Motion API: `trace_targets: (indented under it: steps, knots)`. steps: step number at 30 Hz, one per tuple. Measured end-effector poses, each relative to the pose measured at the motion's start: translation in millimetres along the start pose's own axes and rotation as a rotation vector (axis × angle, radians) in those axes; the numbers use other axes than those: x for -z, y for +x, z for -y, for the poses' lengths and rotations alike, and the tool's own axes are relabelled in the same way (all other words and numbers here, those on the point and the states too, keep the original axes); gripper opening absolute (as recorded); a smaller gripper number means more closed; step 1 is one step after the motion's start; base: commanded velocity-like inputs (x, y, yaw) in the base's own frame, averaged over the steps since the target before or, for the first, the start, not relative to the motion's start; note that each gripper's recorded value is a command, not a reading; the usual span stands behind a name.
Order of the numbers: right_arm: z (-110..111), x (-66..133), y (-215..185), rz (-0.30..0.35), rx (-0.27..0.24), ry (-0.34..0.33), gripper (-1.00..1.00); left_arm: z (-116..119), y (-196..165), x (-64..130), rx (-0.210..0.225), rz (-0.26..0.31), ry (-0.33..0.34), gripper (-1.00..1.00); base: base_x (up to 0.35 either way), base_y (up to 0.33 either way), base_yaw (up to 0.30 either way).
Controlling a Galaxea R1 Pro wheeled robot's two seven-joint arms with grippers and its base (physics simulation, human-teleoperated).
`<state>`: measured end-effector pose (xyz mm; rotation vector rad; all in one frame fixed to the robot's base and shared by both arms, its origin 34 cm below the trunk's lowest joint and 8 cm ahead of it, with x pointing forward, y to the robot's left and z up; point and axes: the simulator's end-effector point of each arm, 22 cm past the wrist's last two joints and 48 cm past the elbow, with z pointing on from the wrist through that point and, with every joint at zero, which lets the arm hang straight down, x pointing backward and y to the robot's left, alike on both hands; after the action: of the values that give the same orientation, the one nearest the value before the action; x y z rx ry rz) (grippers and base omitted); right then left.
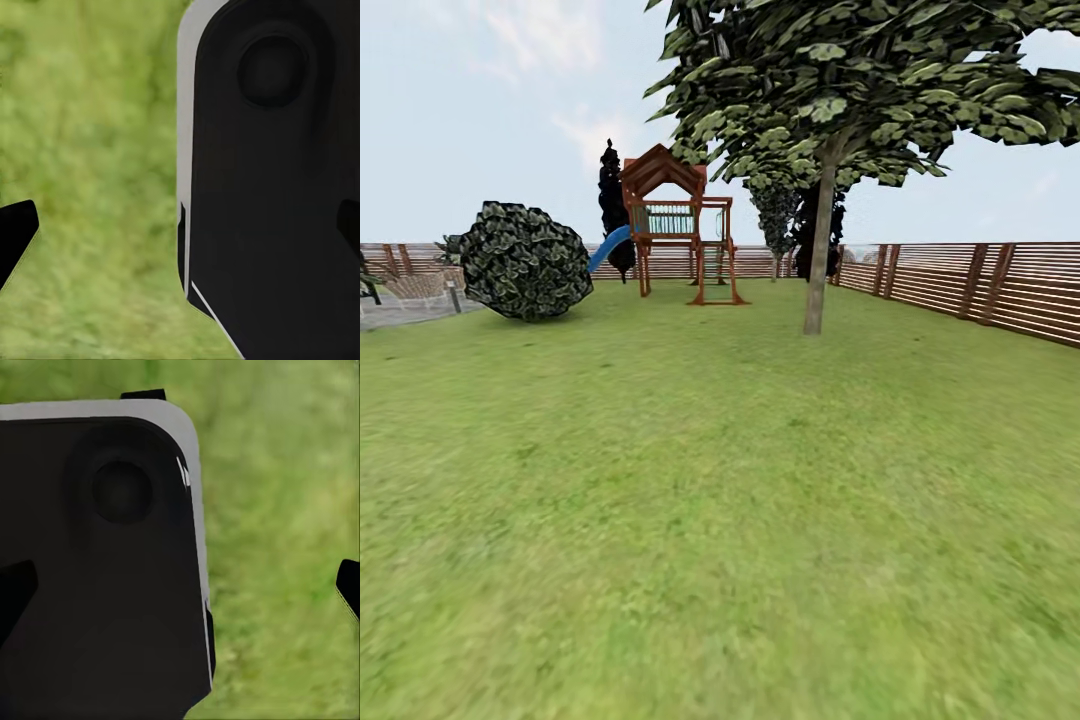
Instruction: Take the three Easter eggs out of the wicker basket on the lawn in the garden, then place them on the lawn next to a single tree (choose any tree) so that all three eggs are next to the same tree and none are left in the basket.
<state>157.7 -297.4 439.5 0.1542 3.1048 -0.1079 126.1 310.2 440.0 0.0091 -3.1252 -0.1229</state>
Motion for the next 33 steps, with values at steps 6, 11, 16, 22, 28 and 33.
trace_targets:
  steps: [6, 11, 16, 22, 28, 33]
  knots:
    - [-0.2, 0.0, -0.1, 0.0, 0.0, 0.0, 1.0, 0.0, -0.2, 0.0, 0.0, 0.0, 0.0, 1.0, 0.325, 0.0, 0.0]
    - [-0.3, 0.0, -0.2, 0.0, 0.0, 0.0, 1.0, -0.1, -0.3, 0.0, 0.0, 0.001, 0.0, 1.0, 0.325, 0.0, 0.0]
    - [-1.1, 0.0, 0.1, 0.0, 0.0, -0.001, 1.0, -0.7, -0.6, 0.0, 0.0, 0.001, -0.001, 1.0, 0.325, 0.0, 0.0]
    - [-1.1, 0.0, -0.1, 0.0, 0.0, -0.001, 1.0, -0.4, -0.7, 0.0, 0.0, 0.001, -0.001, 1.0, 0.325, 0.0, 0.0]
    - [-0.8, 0.0, 0.2, 0.0, 0.0, -0.001, 1.0, 0.0, 0.0, 0.0, 0.0, 0.0, 0.0, 1.0, 0.325, 0.0, 0.0]
    - [-0.3, 0.0, 0.0, 0.0, 0.0, 0.0, 1.0, 0.0, 0.0, 0.0, 0.0, 0.0, 0.0, 1.0, 0.325, 0.0, 0.0]
